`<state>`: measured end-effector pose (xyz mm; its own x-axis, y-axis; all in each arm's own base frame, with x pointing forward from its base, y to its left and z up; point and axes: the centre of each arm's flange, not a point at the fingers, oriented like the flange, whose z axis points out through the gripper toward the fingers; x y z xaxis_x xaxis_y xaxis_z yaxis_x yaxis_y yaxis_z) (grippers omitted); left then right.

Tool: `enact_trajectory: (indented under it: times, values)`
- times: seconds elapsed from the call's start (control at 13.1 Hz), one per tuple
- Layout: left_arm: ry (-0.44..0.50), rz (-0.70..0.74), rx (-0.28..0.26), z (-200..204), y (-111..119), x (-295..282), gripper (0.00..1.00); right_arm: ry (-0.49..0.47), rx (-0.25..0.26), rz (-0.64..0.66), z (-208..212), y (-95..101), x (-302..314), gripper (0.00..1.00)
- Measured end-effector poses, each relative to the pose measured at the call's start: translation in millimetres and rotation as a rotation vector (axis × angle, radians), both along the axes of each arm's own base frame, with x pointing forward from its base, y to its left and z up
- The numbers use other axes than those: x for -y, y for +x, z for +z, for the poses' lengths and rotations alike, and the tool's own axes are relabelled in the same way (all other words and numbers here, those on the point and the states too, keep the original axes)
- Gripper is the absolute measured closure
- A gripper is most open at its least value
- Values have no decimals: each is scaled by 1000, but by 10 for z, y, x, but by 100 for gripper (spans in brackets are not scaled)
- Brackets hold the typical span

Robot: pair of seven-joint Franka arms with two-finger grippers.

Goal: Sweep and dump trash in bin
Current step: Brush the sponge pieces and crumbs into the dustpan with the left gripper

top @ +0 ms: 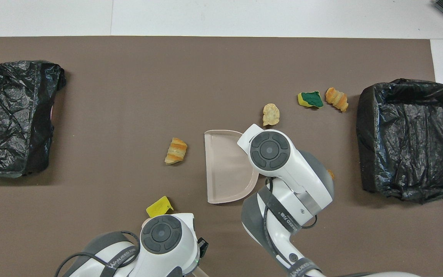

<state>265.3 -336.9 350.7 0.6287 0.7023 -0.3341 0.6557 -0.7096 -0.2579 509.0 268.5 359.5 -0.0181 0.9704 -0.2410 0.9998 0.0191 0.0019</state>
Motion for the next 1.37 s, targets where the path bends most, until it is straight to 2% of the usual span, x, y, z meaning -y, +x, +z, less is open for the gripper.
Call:
enact_trajectory:
  times: [0.23, 0.69, 1.14, 1.37]
  values:
    - [-35, 40, 29, -53, 302, -167, 74, 0, 0, 0, 0, 0, 0, 69]
    - [-181, -126, 137, -34, 789, -244, 74, 0, 0, 0, -2, 0, 0, 69]
    - [-297, -369, 244, -16, 945, -47, 74, 0, 0, -1, -2, 0, 0, 69]
    - [-354, -539, 284, 57, 806, 253, 74, 0, 0, -1, -2, 0, 0, 69]
